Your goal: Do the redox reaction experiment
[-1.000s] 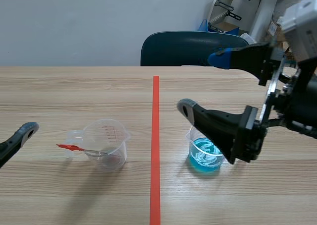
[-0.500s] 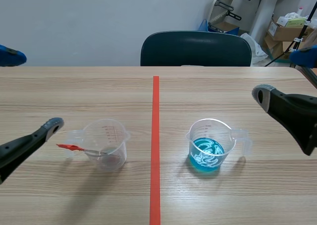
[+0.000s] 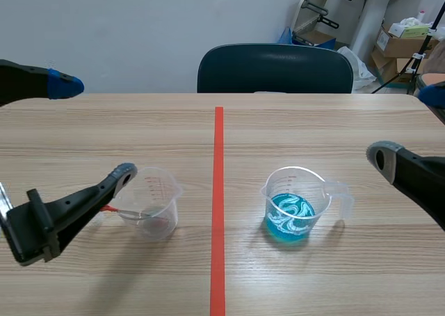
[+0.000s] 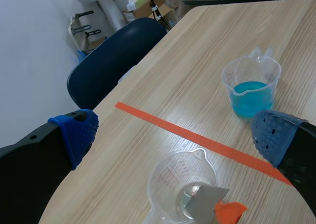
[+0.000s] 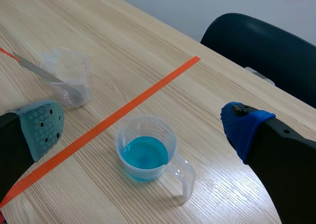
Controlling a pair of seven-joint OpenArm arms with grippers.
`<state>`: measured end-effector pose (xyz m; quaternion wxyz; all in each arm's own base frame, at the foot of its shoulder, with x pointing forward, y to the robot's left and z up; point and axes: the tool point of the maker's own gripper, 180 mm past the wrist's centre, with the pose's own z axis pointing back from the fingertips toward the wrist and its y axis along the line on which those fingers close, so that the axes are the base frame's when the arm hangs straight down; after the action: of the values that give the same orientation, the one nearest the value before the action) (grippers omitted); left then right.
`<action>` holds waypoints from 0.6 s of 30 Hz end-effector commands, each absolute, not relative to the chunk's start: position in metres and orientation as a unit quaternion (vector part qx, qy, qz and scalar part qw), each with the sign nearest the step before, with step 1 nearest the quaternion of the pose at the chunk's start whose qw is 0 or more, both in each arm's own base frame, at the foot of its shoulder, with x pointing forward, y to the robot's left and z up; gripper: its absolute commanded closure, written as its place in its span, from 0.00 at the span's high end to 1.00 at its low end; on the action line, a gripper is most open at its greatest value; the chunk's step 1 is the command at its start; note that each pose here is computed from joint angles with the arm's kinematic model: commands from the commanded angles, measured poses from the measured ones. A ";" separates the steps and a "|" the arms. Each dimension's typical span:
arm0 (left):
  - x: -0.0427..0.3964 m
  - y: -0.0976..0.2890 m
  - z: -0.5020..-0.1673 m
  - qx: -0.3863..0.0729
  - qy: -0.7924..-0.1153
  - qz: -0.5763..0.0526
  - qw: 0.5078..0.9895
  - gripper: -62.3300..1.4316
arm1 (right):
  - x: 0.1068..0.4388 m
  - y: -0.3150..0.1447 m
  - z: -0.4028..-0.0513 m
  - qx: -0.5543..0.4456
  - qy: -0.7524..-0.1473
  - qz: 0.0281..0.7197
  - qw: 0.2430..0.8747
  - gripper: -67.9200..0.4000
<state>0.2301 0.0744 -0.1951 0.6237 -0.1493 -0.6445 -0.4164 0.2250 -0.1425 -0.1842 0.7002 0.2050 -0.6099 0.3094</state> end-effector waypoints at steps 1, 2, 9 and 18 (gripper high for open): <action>0.231 0.070 -0.187 -0.158 -0.661 -0.399 0.616 1.00 | 0.229 -0.141 -0.176 0.208 -0.623 0.308 0.689 1.00; 0.232 0.069 -0.185 -0.159 -0.666 -0.391 0.615 1.00 | 0.229 -0.141 -0.176 0.208 -0.623 0.308 0.689 1.00; 0.240 0.066 -0.180 -0.148 -0.694 -0.340 0.617 1.00 | 0.229 -0.142 -0.176 0.207 -0.624 0.303 0.689 1.00; 0.252 0.075 -0.172 -0.123 -0.718 -0.293 0.619 1.00 | 0.228 -0.145 -0.177 0.206 -0.636 0.274 0.692 1.00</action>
<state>0.2519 0.0754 -0.1772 0.6258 -0.1203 -0.7124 -0.2939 0.2246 -0.1459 -0.1843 0.7020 0.2038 -0.6234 0.2776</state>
